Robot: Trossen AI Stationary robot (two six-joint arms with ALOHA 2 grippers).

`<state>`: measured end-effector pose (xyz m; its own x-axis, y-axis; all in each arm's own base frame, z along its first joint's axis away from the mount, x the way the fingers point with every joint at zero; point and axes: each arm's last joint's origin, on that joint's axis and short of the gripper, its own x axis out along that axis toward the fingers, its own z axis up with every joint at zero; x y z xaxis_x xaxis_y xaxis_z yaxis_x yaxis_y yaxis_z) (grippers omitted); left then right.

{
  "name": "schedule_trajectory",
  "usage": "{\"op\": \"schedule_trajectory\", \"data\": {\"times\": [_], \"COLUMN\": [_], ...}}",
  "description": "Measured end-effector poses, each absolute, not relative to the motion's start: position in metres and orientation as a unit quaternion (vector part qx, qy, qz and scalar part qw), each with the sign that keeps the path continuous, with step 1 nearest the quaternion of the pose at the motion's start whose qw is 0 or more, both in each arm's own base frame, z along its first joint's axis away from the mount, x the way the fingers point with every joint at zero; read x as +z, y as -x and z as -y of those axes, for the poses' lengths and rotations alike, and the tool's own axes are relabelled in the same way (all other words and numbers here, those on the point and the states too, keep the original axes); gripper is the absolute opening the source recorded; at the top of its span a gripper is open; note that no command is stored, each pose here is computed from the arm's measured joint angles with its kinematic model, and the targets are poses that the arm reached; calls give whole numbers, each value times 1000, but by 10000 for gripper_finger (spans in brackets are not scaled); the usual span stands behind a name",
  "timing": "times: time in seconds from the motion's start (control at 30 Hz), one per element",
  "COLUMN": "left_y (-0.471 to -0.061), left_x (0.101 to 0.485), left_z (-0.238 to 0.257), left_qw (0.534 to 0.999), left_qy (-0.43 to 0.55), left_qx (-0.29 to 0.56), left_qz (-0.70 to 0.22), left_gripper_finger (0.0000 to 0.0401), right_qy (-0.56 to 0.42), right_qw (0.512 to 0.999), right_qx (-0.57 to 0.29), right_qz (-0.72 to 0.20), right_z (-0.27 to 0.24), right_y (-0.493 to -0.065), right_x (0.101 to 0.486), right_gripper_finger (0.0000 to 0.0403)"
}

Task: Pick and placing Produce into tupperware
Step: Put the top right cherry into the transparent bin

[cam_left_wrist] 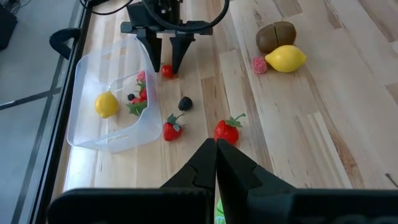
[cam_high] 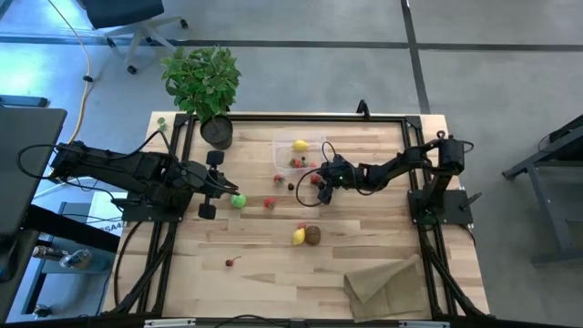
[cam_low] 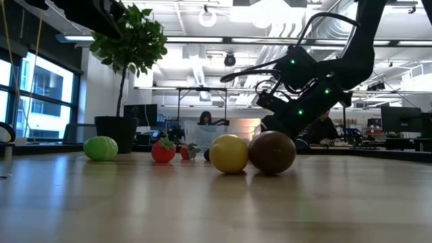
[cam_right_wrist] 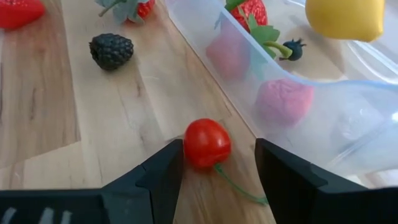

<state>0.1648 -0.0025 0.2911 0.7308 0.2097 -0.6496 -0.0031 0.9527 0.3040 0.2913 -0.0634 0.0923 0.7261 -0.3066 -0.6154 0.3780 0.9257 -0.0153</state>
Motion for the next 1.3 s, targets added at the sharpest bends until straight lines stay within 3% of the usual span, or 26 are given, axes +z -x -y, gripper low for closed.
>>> {"op": "schedule_trajectory", "data": {"times": [0.33, 1.0, 1.3], "left_y": [-165, -165, -165], "left_x": [291, 291, 291], "left_z": [2, 2, 2], "left_qw": [919, 919, 919], "left_qy": [-142, -143, -142], "left_qx": [58, 58, 58], "left_qz": [-362, -362, -363], "left_gripper_finger": [3, 3, 3], "right_qy": [-54, -57, -63], "right_qw": [932, 934, 934], "right_qx": [-168, -156, -154], "right_qz": [-316, -317, -315], "right_z": [63, 62, 61], "right_y": [-292, -293, -293], "right_x": [93, 93, 93], "right_gripper_finger": [151, 146, 104]}}
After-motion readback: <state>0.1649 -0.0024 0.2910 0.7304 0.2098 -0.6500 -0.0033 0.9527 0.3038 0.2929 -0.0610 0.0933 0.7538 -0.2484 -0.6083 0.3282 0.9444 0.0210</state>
